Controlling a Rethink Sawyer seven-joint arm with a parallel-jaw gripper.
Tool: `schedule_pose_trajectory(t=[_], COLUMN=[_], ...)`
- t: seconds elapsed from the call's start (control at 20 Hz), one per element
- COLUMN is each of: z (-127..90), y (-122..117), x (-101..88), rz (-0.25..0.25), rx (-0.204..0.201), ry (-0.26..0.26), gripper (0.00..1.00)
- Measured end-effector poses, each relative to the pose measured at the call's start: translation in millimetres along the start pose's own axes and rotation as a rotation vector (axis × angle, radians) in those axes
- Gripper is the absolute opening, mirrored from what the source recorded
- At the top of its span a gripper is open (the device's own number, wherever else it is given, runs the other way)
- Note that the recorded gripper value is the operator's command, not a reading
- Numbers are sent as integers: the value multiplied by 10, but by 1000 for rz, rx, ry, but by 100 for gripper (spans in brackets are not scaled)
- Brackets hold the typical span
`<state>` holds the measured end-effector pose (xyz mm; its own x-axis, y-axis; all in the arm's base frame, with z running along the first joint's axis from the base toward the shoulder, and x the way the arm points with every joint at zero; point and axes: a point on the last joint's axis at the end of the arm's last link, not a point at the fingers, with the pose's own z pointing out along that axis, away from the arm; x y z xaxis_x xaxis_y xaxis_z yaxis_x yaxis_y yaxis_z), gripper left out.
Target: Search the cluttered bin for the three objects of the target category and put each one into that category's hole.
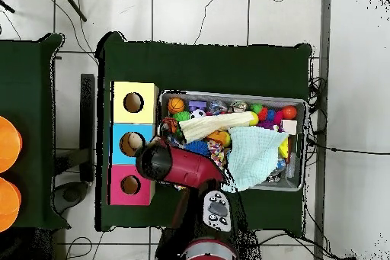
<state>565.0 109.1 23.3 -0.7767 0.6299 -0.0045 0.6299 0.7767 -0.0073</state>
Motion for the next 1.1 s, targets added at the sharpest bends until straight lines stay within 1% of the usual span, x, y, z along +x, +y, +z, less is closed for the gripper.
schedule_pose_trajectory(t=[0.05, 0.1, 0.25, 0.55, 0.8, 0.9, 0.95, 1.05, 1.1], z=[0, -1, 0, 20, 34, 26, 12, 6, 0], y=[-28, -103, -237, -378, -442, -458, -461, -455, -436], x=[-5, -26, -52, -70, -48, 4, 71, 106, 149], rz=[23, 71, 122, 142, 159, 160, 159, 157, 154], rx=[4, 15, 35, 56, 81, 100, 124, 135, 150], ry=[0, -2, -5, -1, 18, 37, 64, 78, 98], gripper=[100, 100, 100, 100, 100, 100, 100, 100, 100])
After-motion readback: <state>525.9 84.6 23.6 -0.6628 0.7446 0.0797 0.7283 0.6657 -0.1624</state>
